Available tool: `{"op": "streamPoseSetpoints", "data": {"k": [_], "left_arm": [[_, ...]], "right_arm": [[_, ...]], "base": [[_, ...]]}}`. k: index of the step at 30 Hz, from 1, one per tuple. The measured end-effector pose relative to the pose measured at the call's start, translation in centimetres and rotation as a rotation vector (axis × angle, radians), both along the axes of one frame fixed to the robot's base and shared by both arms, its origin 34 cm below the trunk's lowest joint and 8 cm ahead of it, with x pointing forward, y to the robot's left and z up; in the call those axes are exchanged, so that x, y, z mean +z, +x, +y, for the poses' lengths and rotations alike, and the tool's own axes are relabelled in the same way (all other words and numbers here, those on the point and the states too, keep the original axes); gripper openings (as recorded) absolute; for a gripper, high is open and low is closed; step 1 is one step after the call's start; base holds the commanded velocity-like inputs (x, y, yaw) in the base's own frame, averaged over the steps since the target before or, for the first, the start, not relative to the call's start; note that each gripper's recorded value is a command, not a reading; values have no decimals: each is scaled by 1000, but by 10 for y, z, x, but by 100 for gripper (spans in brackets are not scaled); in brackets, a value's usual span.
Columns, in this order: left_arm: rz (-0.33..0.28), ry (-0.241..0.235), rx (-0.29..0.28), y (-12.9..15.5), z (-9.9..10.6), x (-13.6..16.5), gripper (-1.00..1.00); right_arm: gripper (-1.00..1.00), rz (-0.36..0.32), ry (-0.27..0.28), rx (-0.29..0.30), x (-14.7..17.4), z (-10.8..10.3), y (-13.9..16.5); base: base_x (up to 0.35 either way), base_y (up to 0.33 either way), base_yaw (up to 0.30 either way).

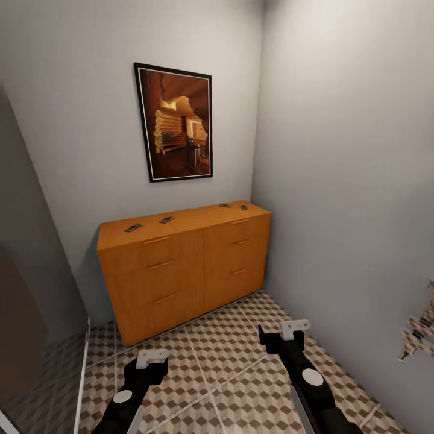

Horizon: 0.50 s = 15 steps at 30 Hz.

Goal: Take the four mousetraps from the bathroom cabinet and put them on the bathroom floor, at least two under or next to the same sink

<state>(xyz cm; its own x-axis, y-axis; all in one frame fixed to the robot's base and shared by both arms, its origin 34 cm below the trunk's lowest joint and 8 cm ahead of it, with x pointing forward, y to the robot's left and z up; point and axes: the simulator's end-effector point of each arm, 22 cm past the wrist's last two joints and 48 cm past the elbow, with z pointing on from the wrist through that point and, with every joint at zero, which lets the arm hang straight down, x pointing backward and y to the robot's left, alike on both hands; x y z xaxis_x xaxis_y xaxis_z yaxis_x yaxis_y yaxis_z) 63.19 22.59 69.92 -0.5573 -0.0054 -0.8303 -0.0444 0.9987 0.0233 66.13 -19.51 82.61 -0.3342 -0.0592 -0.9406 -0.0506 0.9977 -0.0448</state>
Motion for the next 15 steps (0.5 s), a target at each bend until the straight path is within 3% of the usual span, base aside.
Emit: {"op": "streamPoseSetpoints", "data": {"k": [15], "left_arm": [[0, 0, 0, 0, 0, 0, 100]], "right_arm": [[100, 0, 0, 0, 0, 0, 0]], "base": [[252, -131, 284]]}}
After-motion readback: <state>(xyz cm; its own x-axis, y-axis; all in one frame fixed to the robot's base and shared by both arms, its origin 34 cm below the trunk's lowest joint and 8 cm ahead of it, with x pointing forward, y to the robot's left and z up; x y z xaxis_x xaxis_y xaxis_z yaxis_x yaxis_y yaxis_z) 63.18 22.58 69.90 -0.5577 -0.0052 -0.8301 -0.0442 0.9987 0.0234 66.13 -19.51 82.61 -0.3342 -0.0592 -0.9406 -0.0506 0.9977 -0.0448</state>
